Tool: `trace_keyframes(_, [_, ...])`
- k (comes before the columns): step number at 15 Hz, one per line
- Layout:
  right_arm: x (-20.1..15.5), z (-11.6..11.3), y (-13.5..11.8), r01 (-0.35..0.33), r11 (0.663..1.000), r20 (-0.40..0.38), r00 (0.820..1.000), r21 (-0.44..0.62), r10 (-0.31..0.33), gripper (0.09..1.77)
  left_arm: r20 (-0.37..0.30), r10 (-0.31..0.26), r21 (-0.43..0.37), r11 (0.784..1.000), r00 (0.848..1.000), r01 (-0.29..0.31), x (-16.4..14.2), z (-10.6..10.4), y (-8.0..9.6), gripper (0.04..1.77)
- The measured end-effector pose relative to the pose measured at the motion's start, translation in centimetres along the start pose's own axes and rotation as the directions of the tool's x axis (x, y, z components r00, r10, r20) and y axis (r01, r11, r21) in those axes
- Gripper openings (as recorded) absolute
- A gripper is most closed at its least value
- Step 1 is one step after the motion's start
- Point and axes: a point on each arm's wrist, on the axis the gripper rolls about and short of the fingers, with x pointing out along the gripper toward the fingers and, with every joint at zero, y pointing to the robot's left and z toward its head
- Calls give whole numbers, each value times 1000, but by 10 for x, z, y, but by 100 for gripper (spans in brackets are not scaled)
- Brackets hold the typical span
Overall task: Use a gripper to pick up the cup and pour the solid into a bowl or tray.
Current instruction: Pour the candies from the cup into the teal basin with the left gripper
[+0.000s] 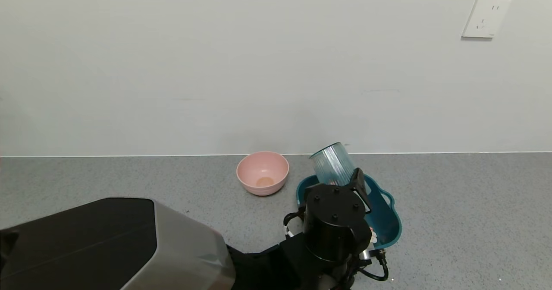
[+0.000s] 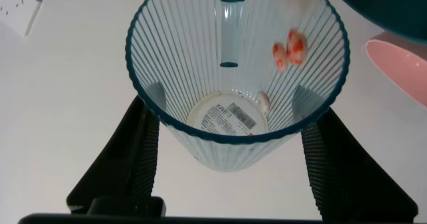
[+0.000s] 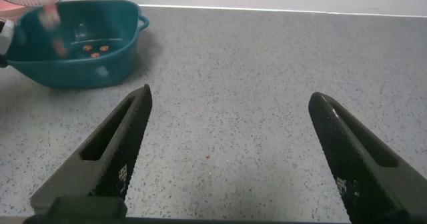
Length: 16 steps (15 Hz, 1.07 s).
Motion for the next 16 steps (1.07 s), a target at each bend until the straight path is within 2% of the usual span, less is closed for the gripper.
trace_keyframes(10, [0,0,0,0,1000,0,1000,0,0,171,-1,0,5,1000,1000,0,-2,-2,-1,127])
trace_keyframes(14, [0,0,0,1,1000,0,1000,0,-1,171,-78,35,-85,996,996,-42,-2,-11,5,127])
trace_keyframes(16, [0,0,0,0,1000,0,1000,0,0,171,-132,-3,-177,984,991,-21,-1,-15,4,127])
